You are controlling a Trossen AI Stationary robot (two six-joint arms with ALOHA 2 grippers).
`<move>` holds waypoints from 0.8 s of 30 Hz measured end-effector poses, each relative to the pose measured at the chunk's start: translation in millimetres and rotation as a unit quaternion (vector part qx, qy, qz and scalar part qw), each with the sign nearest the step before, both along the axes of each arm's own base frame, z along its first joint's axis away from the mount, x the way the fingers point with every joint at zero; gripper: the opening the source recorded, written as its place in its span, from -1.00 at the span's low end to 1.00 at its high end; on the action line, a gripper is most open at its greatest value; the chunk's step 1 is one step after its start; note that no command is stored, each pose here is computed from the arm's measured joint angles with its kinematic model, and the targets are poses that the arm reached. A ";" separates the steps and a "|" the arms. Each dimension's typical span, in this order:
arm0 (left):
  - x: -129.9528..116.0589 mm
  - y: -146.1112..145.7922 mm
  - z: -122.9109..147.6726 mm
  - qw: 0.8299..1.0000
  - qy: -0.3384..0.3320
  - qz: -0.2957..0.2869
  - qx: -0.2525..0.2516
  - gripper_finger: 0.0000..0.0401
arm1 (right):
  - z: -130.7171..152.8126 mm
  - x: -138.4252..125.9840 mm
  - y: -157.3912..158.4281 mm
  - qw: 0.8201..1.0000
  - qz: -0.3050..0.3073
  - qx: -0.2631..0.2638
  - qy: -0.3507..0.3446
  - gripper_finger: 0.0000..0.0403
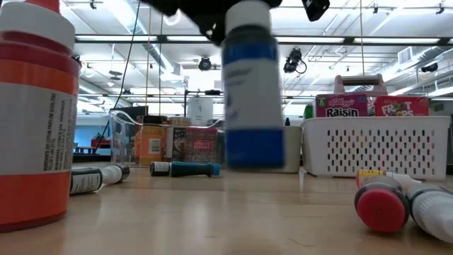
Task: Pick & Place Kitchen Items
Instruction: Put the big blue food coloring bottle into the gray bin
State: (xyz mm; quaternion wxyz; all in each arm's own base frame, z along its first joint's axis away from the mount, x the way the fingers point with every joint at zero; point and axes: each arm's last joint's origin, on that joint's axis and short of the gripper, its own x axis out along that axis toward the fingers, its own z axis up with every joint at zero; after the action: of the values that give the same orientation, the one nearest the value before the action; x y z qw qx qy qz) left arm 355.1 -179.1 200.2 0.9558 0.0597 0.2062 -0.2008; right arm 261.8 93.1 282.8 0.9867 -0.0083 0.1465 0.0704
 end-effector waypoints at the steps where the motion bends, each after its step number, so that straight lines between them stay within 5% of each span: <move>1: 2.4 1.7 4.0 1.000 -0.002 0.004 -0.001 -0.78 | -0.1 0.0 -0.1 1.000 0.000 0.000 0.001 -0.39; 4: 6.4 11.9 21.5 1.000 0.004 0.030 0.008 -0.75 | -1.5 -0.5 0.1 1.000 -0.003 0.015 0.011 -0.39; 11: 26.0 64.8 61.5 0.980 -0.033 0.190 0.051 -0.77 | 5.9 -29.1 -1.1 0.995 0.042 0.050 0.075 -0.39; 20: 48.1 168.1 85.7 0.952 -0.050 0.298 0.039 -0.77 | -2.0 -70.2 -7.5 0.983 -0.128 -0.047 0.123 -0.39; 24: 49.0 219.4 86.5 0.944 -0.051 0.327 0.018 -0.77 | -4.4 -75.5 -11.5 0.979 -0.150 -0.073 0.114 -0.39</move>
State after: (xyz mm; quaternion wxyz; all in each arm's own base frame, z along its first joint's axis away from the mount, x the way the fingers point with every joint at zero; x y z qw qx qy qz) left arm 404.1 40.3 286.8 0.9770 0.0159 0.1688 0.1295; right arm 186.3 81.6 278.5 0.9594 -0.0505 0.2628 -0.0892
